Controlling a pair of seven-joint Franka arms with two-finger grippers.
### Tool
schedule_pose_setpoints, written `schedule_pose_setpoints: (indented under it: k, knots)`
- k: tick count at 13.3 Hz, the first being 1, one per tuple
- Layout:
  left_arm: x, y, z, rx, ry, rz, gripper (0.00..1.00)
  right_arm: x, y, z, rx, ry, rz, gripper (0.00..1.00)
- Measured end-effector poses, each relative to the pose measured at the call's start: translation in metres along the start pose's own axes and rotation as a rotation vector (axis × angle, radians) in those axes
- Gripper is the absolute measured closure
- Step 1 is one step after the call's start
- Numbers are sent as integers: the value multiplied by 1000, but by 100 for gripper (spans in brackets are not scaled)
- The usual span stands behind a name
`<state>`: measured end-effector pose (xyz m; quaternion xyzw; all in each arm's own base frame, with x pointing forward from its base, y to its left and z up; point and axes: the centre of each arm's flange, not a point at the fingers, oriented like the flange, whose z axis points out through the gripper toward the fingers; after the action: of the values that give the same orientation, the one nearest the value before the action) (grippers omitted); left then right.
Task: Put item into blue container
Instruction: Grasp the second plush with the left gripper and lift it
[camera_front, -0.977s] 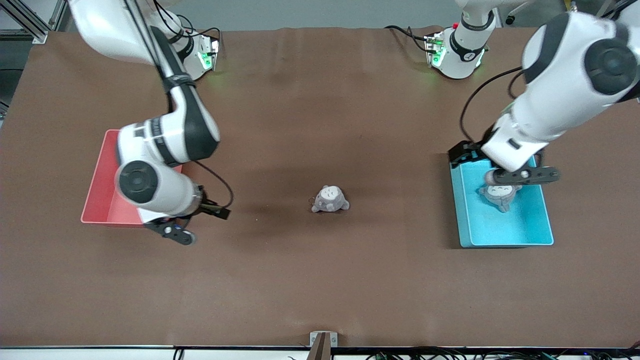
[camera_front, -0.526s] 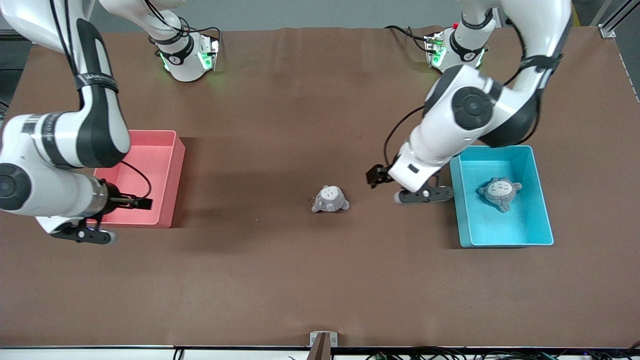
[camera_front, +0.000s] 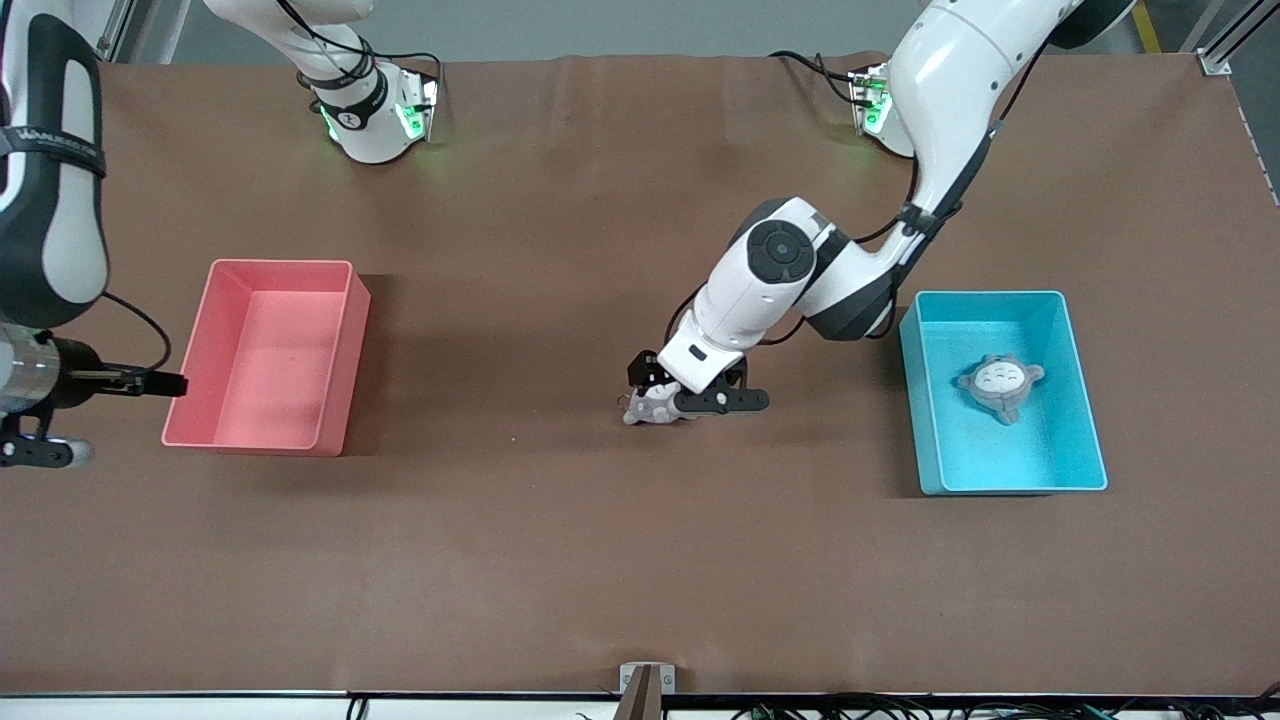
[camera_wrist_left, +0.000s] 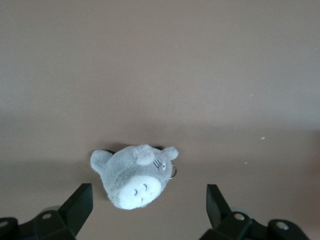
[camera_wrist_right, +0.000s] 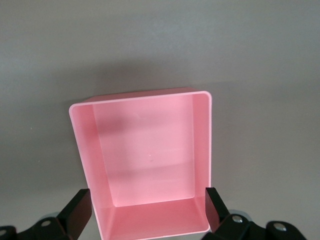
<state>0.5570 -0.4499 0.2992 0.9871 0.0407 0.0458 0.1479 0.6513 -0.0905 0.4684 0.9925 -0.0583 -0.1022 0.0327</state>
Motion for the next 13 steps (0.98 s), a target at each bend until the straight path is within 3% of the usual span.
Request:
schedule_pose_setpoints:
  k: [4,9,13]
  knots:
    - [-12,-4,35,33,-36,20,0,-2,-3,-22,1,23,-6,0]
    - [-19,-7,63,43,-24,31,0,-7,-18,-24,7,1,-31,0]
    - [-22,-14,78,54,-43,26,0,-34,-20,-43,17,25,-39,0]
